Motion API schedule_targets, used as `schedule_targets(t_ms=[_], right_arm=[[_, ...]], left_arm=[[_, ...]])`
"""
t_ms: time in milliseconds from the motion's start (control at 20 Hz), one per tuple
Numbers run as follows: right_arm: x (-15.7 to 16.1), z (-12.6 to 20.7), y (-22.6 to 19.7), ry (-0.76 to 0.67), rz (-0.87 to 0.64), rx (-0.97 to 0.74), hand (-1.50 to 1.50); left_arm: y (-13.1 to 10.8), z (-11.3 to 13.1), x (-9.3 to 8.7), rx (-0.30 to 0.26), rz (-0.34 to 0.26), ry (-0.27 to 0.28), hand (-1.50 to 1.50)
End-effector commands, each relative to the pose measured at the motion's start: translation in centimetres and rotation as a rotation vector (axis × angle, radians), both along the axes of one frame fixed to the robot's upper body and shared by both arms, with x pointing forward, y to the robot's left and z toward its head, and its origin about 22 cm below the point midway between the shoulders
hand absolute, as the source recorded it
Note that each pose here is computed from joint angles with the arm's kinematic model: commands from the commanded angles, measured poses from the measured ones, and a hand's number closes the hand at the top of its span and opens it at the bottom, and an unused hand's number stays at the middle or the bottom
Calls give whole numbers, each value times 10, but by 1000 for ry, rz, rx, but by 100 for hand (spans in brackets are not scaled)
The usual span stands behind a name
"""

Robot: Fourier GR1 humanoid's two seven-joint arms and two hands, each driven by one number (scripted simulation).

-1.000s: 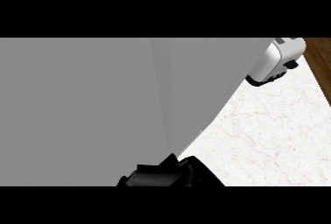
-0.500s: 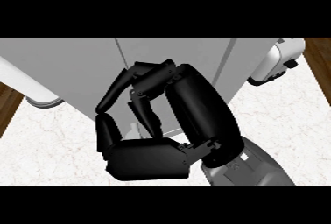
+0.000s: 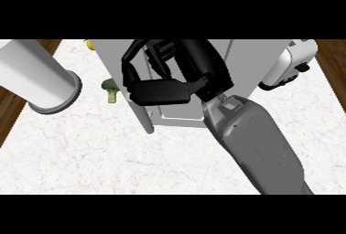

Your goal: Pick up the bottled water, place it into the cabinet and close the cabinet

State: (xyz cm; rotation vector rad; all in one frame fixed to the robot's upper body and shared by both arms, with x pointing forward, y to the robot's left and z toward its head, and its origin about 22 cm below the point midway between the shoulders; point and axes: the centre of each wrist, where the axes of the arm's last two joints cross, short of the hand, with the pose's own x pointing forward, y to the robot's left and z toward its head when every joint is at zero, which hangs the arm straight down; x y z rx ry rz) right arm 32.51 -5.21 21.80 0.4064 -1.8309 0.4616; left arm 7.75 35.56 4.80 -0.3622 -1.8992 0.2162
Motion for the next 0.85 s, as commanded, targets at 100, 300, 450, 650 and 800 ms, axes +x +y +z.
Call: schedule_targets(t_ms=[100,300,450,650,800], right_arm=[[41,-38,4,67,-78,-56,150],[52,-31,-8,87,-102,-57,150],[54,-49,-11,83,-145,-67,150],[63,-41,-19,80,-145,-70,150],[63,-42,-14,92,-143,-78,150]], left_arm=[[9,14,15,12,-21,-24,150],[15,0,11,0,-17,-9,150],[4,8,11,-4,-47,-17,150],[1,16,19,7,-59,-42,150],[2,20,20,1,-62,-30,150]])
